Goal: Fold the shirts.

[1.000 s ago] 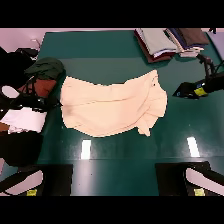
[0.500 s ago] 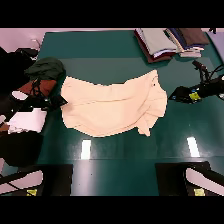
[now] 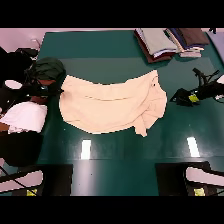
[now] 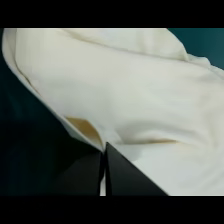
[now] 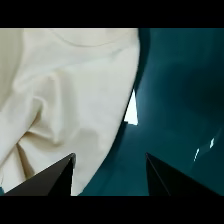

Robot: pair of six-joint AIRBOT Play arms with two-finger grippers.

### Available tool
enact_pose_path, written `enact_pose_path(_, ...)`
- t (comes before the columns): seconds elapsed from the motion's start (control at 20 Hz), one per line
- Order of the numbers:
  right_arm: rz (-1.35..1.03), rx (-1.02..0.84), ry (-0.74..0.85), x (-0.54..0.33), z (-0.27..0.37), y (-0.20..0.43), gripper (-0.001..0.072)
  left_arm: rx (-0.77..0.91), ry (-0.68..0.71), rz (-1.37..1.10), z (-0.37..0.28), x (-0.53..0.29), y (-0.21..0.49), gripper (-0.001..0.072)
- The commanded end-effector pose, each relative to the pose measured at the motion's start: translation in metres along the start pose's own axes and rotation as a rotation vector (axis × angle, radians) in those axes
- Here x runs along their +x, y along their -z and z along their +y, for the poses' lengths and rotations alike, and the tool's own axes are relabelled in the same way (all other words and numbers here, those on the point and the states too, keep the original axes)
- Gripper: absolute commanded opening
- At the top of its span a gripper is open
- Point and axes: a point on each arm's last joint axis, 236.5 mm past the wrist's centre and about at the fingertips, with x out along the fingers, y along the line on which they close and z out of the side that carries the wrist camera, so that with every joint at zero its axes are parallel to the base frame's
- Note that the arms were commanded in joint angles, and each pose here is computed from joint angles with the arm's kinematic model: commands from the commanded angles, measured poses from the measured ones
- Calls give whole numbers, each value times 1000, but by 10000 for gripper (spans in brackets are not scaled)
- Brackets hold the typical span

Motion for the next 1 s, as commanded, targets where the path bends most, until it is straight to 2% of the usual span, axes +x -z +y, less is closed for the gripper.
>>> enact_pose_path(0.0, -16, 48, -70, 29, -9, -18, 520, 18, 18, 4, -8, -4, -5, 25)
enact_pose_path(0.2, 4, 23, -106, 58, 2, -36, 518, 18, 18, 3, -8, -4, -5, 25)
enact_pose_path(0.3, 11, -13, -110, 67, 13, -47, 494, 17, 19, 5, -8, -4, -4, 25)
enact_pose_path(0.4, 10, -58, -109, 73, 27, -58, 353, 16, 20, 6, -8, -4, -4, 25)
enact_pose_path(0.45, 7, -81, -108, 74, 33, -62, 256, 16, 22, 12, -9, -4, -3, 25)
enact_pose_path(0.5, -3, -111, -110, 73, 40, -66, 74, 17, 26, 19, -10, -4, -1, 25)
enact_pose_path(0.55, -22, -137, -113, 67, 48, -71, 13, 22, 32, 27, -13, -6, -1, 25)
enact_pose_path(0.65, -87, -212, -121, 37, 67, -84, 13, 58, 54, -11, -29, -22, -16, 24)
enact_pose_path(0.75, -210, -316, -131, -29, 98, -99, 13, 149, 81, -148, -66, -67, -57, 24)
enact_pose_path(0.95, -544, -515, -115, -208, 165, -91, 13, 412, 164, -553, -186, -237, -125, 24)
